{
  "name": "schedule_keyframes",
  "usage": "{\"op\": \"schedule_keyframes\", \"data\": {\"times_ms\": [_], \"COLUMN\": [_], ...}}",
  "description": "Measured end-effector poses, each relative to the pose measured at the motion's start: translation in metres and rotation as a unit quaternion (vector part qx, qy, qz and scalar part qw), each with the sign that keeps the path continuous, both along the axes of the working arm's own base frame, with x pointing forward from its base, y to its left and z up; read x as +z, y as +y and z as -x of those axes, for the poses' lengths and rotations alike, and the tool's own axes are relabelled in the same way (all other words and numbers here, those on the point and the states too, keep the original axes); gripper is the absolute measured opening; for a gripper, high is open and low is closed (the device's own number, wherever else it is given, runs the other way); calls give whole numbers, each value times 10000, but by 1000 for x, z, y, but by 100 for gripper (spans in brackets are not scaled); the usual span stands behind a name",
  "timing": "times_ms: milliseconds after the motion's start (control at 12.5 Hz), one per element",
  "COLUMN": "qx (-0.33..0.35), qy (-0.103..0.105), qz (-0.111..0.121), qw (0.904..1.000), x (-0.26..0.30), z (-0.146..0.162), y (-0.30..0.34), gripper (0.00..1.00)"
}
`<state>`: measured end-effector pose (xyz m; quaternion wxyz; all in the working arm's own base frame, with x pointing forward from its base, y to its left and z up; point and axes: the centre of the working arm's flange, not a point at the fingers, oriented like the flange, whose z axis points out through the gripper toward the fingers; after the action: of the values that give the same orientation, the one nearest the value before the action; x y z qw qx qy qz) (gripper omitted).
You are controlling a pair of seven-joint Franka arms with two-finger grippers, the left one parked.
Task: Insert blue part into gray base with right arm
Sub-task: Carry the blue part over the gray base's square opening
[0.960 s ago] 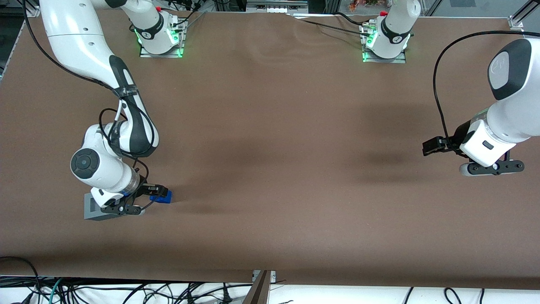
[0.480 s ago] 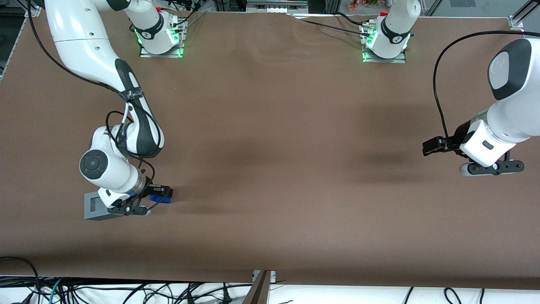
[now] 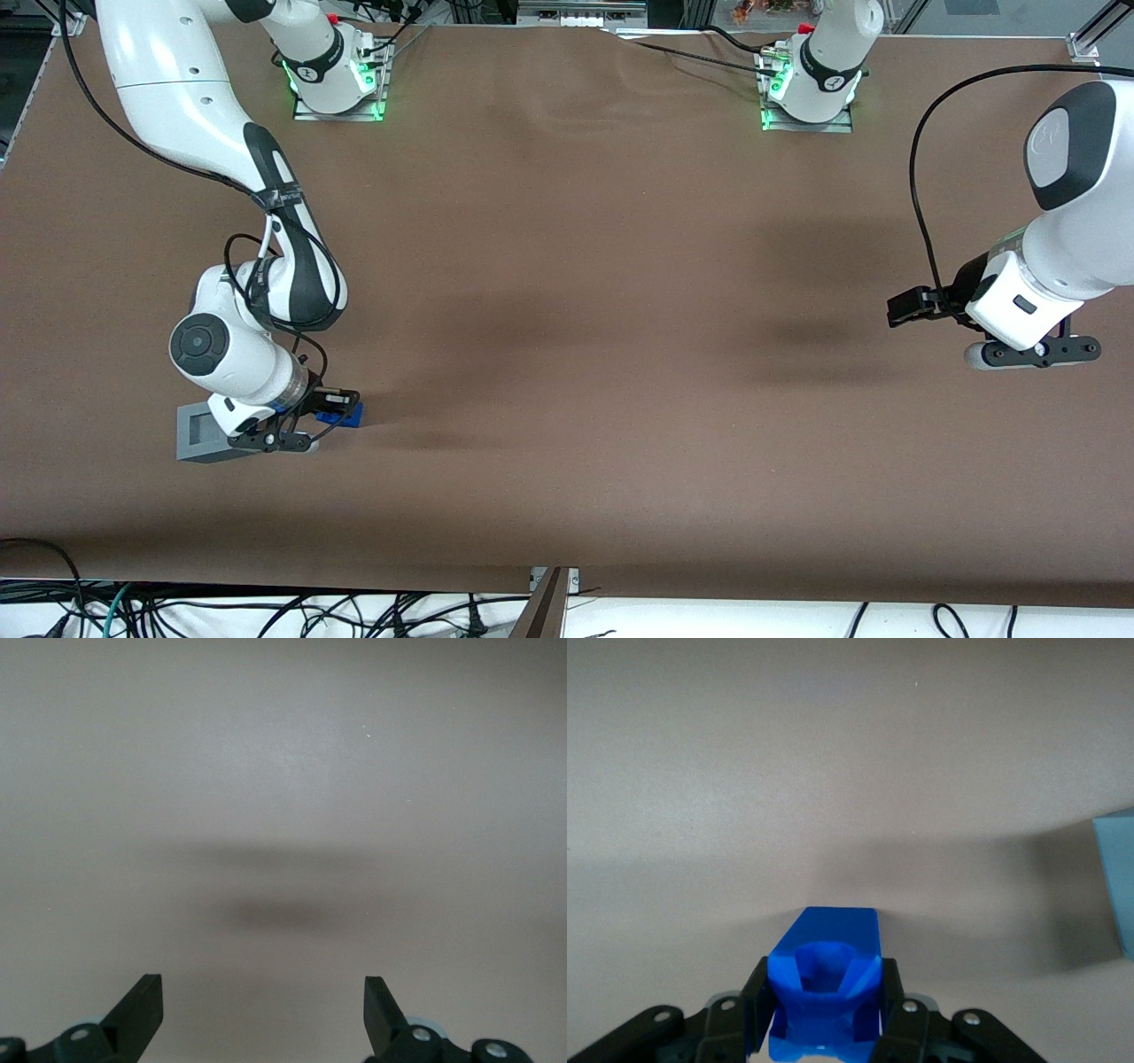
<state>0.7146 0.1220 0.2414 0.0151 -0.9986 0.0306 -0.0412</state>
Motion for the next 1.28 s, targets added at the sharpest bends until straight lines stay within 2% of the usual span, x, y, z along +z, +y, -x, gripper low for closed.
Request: {"op": "schedule_keyframes", "data": {"times_ms": [160, 320, 480, 640, 960, 1280], "qx": [-6, 154, 556, 990, 1450, 1668], "qy": [-98, -62, -36, -11, 7, -137], "qz": [7, 65, 230, 371, 470, 556], "qw": [10000, 9998, 9982, 9944, 9883, 9843], "x": [13, 48, 95, 120, 114, 103], "z": [-5, -5, -8, -10, -12, -15], "y": [-3, -13, -45, -90, -162, -189], "gripper": [50, 50, 50, 50, 50, 50]}}
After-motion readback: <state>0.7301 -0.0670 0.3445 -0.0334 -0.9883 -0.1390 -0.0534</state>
